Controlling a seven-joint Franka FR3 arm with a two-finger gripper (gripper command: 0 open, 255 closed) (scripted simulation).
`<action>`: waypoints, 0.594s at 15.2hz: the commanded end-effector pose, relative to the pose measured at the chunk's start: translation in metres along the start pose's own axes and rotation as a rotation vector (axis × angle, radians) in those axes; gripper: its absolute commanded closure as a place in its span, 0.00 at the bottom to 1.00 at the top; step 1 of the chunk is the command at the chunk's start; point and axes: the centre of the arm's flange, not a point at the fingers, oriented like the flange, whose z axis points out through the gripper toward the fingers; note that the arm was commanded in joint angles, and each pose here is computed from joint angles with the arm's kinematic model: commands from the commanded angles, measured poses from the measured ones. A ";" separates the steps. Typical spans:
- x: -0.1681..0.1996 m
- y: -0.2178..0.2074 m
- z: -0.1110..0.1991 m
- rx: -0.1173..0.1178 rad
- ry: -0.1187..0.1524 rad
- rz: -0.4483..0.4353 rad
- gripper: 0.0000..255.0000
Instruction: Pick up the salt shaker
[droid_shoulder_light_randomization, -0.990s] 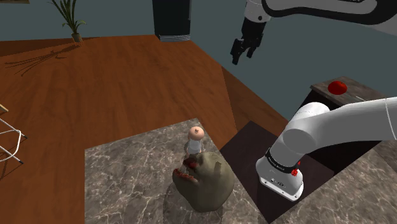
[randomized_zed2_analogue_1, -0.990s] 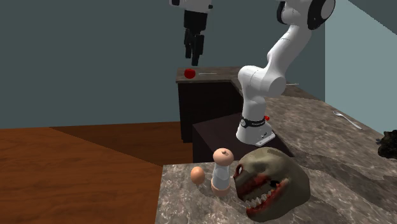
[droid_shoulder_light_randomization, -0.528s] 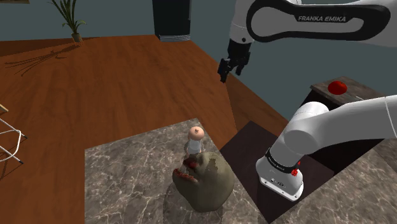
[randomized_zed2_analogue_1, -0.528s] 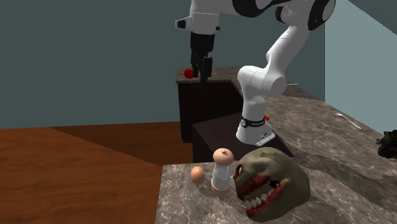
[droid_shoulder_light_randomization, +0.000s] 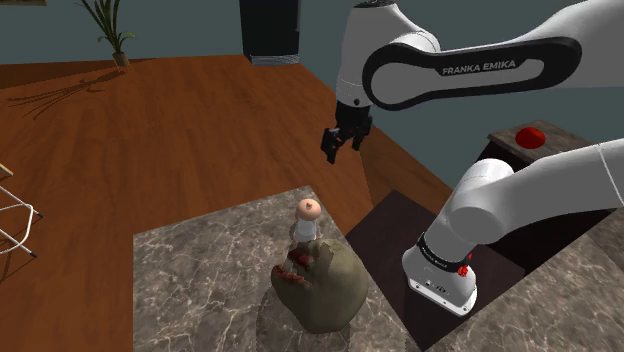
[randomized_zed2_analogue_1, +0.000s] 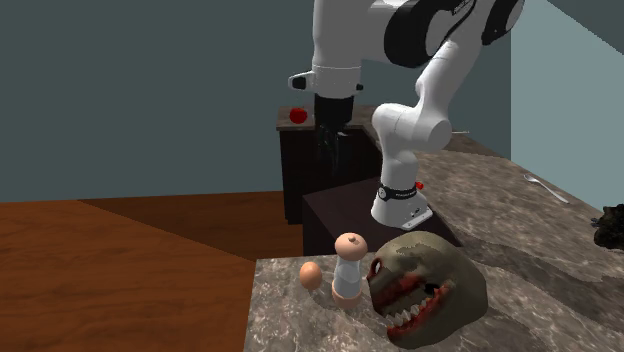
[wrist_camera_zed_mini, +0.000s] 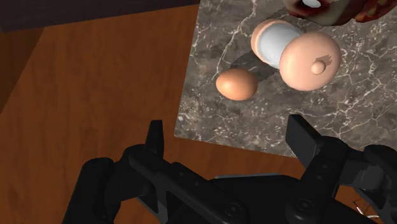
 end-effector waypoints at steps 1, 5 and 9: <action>-0.004 -0.021 0.018 0.008 -0.013 0.003 0.00; -0.010 -0.059 0.050 0.023 -0.039 0.006 0.00; -0.017 -0.098 0.081 0.038 -0.064 0.009 0.00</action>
